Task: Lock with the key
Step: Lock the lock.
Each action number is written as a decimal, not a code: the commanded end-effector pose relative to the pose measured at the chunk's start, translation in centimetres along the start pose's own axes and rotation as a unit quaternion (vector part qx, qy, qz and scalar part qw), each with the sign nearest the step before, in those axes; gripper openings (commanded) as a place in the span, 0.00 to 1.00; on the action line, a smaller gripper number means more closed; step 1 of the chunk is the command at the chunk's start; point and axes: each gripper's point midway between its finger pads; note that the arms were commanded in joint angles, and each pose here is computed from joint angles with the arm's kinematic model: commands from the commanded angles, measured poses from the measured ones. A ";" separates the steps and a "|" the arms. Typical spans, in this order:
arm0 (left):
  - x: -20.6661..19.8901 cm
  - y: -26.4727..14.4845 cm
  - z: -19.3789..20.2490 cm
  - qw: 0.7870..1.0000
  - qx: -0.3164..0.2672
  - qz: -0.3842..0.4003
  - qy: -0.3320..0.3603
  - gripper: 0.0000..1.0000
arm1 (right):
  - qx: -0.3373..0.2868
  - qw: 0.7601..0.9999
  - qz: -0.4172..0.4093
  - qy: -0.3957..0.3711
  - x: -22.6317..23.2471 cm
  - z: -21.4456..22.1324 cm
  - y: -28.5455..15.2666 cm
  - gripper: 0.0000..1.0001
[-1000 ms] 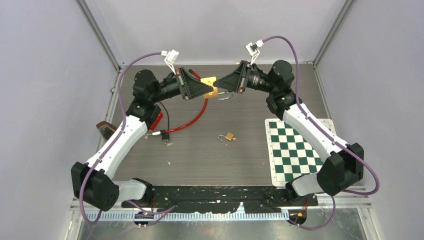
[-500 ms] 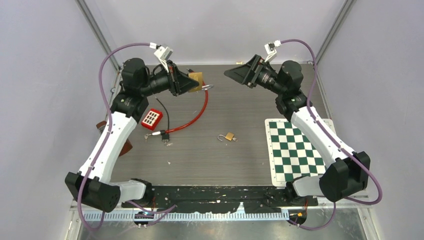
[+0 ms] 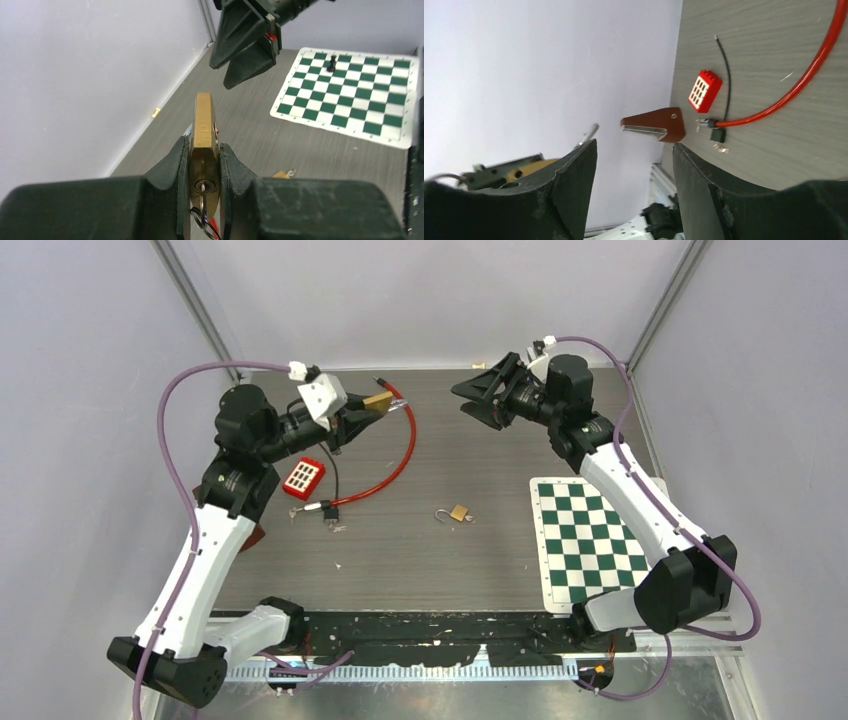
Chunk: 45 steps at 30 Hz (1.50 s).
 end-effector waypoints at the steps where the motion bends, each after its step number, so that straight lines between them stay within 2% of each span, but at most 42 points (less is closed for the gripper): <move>1: 0.4 -0.3 -4.0 0.980 -0.068 -0.008 0.189 0.00 | 0.021 0.995 -0.030 0.097 2.3 0.9 -0.3 0.64; 6: -0.3 0.3 -4.6 0.976 -0.081 0.013 0.204 0.00 | 0.046 0.987 -0.050 0.143 3.7 2.5 0.1 0.65; 15: -1.3 1.5 -4.9 0.972 -0.097 0.033 0.212 0.00 | 0.131 0.968 -0.068 0.200 5.9 7.2 2.6 0.66; 20: -1.5 1.5 -5.3 0.972 -0.103 0.031 0.208 0.00 | 0.141 0.966 -0.066 0.204 5.7 7.7 3.7 0.47; 23: -1.5 1.3 -5.2 0.973 -0.105 0.024 0.204 0.00 | 0.142 0.966 -0.063 0.206 5.2 7.8 3.8 0.39; 25: -1.6 1.2 -5.2 0.973 -0.107 0.022 0.203 0.00 | 0.145 0.966 -0.065 0.204 5.0 7.9 3.9 0.30; 28: -1.1 1.0 -5.5 0.976 -0.111 0.000 0.190 0.00 | 0.155 0.965 -0.076 0.197 5.3 8.0 4.1 0.11; 30: -0.8 0.8 -5.6 0.979 -0.112 -0.013 0.170 0.00 | 0.160 0.966 -0.086 0.183 6.0 8.1 4.1 0.06; 33: -0.3 0.7 -5.3 0.987 -0.106 -0.036 0.115 0.00 | 0.157 0.971 -0.096 0.150 6.6 7.8 4.1 0.05; 37: 0.7 0.6 -5.3 0.991 -0.100 -0.081 -0.041 0.00 | 0.124 0.983 -0.103 0.085 6.7 6.9 3.9 0.05; 39: 1.5 0.8 -5.0 0.979 -0.100 -0.112 -0.140 0.00 | 0.097 0.987 -0.122 0.041 7.7 6.0 3.3 0.05; 42: 1.6 1.3 -4.4 0.956 -0.106 -0.124 -0.245 0.00 | 0.055 0.986 -0.153 -0.035 10.3 4.8 1.9 0.05; 45: 2.4 1.5 -3.8 0.924 -0.122 -0.152 -0.330 0.00 | 0.005 0.973 -0.195 -0.120 13.7 3.9 -0.4 0.05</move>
Point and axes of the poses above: each gripper's point midway between its finger pads, its own y axis out along the fingers, its own x axis along the line the jaws close on, z = x × y, and after that the axes turned 10 degrees about y, right-handed
